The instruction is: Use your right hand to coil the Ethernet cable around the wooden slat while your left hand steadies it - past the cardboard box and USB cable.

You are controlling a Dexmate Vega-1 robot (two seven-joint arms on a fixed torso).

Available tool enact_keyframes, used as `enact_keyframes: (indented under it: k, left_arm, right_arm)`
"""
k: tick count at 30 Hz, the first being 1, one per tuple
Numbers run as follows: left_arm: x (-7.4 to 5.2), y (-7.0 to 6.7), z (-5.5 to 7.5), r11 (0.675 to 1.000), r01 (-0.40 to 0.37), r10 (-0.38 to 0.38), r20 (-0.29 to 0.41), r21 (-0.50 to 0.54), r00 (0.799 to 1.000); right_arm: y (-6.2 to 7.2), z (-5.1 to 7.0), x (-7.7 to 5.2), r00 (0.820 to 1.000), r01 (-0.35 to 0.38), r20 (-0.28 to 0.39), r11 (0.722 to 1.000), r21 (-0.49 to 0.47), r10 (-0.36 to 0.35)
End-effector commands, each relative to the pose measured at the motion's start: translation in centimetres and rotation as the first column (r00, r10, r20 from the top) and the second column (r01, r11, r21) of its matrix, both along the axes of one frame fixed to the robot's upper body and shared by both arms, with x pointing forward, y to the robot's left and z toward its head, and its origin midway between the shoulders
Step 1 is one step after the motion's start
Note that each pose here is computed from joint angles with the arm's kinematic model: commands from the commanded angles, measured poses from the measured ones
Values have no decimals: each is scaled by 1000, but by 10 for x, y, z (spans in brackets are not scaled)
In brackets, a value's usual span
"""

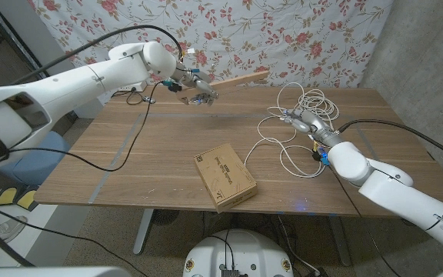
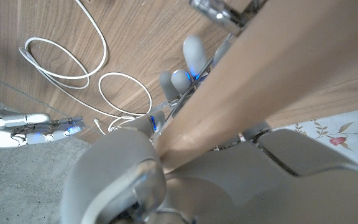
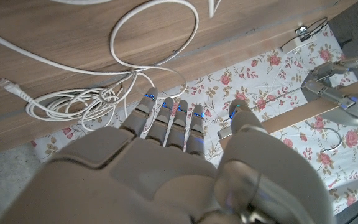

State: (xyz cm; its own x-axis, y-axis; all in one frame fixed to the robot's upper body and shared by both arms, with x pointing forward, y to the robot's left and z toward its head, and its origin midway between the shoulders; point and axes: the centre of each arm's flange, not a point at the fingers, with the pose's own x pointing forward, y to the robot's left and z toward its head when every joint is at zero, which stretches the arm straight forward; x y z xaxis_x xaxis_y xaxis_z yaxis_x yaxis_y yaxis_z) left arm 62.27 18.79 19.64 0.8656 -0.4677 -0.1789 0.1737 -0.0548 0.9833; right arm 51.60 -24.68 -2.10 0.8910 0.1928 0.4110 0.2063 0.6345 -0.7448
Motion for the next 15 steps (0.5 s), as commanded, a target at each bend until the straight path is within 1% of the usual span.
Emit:
enact_keyframes:
  k: [1, 10, 15]
  left_arm:
    - [-6, 3, 2, 999, -2, 3, -30, 46, 1000]
    - [-12, 1, 5, 998, -3, 4, -18, 69, 1000]
    - [-13, 1, 6, 998, 4, -3, -10, 65, 1000]
  right_arm:
    - [39, -5, -23, 996, 54, -59, 979, -197, -67]
    - [54, -8, -33, 987, 109, -81, 947, -301, -140]
    - [60, -9, -36, 978, 153, -79, 925, -349, -192]
